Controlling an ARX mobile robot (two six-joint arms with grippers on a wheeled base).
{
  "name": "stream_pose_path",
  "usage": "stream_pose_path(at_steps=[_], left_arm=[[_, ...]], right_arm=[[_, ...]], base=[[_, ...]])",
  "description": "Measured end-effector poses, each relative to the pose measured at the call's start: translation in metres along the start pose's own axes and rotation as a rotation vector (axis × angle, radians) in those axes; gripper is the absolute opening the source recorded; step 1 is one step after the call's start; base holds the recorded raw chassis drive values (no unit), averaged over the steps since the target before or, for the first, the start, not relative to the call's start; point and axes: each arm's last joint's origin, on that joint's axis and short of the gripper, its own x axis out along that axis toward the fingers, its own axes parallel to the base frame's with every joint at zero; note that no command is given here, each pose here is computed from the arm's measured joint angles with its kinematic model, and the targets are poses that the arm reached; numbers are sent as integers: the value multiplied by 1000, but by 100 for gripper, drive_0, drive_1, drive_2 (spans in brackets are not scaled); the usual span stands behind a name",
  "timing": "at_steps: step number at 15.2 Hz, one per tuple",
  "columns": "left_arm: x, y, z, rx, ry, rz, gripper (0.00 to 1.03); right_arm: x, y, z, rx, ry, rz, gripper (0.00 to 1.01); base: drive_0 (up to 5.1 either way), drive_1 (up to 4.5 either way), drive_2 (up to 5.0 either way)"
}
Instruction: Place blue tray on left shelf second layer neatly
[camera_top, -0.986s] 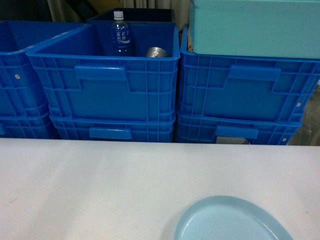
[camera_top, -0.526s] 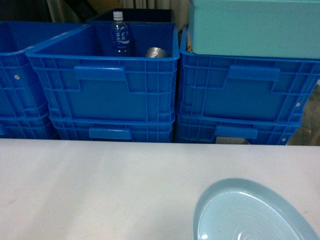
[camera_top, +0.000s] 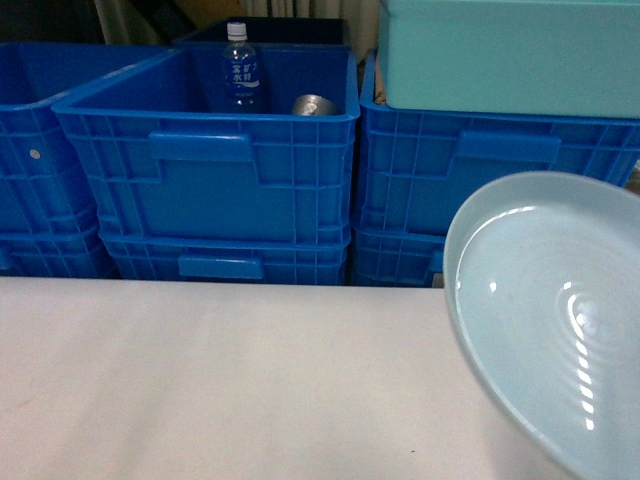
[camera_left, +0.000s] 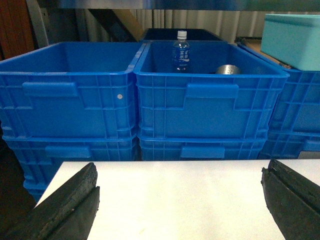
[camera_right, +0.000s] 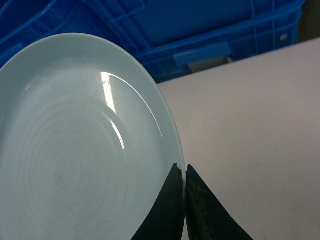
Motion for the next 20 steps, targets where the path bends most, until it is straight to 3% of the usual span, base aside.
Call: stream_pose_path(at_steps=[2, 5, 9, 10, 12, 15, 20], left_arm=[[0, 0, 0, 0, 0, 0, 98], [0, 0, 0, 0, 0, 0, 98], [0, 0, 0, 0, 0, 0, 98], [0, 0, 0, 0, 0, 0, 98], [0, 0, 0, 0, 0, 0, 98], [0, 0, 0, 0, 0, 0, 98], [0, 0, 0, 0, 0, 0, 98]], right_arm=[[-15, 6, 16, -69, -44, -5, 2], [-33, 12, 15, -155, -89, -31, 2], [-54, 6, 9, -203, -97, -63, 2], [-58, 5, 10, -229, -110, -77, 2], [-61, 5, 9, -255, -103, -70, 2], [-56, 13, 3, -289, -86, -46, 2], [-55, 18, 1, -292, -95, -49, 2]], base=[[0, 0, 0], [0, 0, 0], [0, 0, 0], [0, 0, 0], [0, 0, 0], [0, 0, 0], [0, 0, 0]])
